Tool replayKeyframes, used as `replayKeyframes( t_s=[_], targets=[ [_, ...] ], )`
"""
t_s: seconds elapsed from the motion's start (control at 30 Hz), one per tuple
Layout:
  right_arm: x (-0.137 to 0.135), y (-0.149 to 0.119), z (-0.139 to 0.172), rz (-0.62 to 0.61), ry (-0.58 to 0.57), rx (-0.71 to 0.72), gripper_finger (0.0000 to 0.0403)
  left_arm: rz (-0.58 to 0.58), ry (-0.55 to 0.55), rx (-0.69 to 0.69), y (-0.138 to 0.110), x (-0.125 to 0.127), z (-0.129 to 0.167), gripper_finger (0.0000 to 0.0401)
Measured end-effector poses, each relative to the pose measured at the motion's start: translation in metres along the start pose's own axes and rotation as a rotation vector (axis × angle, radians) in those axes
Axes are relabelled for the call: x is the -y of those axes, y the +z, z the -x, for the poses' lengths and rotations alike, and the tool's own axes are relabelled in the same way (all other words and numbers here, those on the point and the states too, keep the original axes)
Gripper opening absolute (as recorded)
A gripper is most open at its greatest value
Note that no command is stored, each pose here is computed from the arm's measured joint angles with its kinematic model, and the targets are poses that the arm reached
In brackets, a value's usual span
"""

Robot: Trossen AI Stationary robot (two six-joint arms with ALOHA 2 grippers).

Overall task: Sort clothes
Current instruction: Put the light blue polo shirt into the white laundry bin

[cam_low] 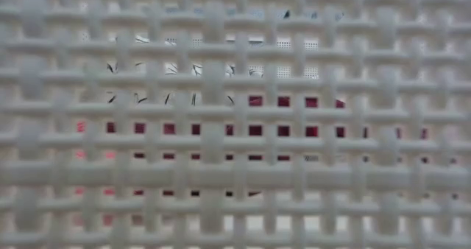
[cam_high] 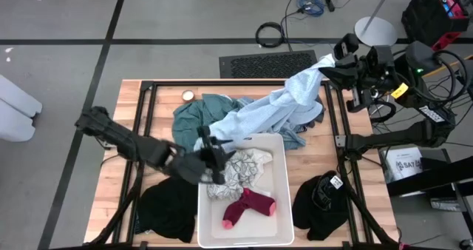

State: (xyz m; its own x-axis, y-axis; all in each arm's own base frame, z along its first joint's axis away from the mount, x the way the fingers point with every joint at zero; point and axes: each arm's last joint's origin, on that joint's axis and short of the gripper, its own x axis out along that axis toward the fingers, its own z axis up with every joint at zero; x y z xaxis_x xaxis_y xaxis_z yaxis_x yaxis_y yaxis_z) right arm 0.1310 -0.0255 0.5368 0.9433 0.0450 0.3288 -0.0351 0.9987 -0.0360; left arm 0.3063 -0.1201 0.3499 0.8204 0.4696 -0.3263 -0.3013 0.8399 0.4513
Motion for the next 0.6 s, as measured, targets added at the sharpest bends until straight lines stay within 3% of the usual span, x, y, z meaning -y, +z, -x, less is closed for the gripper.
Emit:
replayKeyframes(
  t_s=[0.17,0.33,0.6],
  targets=[
    [0.000,-0.001,-0.001,-0.001,0.000,-0.004,0.0000,-0.033,0.113,-0.025,-0.008,0.029,-0.017,0.0175],
    [0.001,-0.003,-0.003,-0.007,-0.001,-0.019,0.0000,-0.125,0.383,-0.066,-0.019,0.041,-0.027,0.0175],
    [0.002,-0.006,-0.003,-0.015,-0.030,-0.048,0.0000,-0.169,0.423,-0.089,-0.021,0.041,-0.034,0.0175]
  ],
)
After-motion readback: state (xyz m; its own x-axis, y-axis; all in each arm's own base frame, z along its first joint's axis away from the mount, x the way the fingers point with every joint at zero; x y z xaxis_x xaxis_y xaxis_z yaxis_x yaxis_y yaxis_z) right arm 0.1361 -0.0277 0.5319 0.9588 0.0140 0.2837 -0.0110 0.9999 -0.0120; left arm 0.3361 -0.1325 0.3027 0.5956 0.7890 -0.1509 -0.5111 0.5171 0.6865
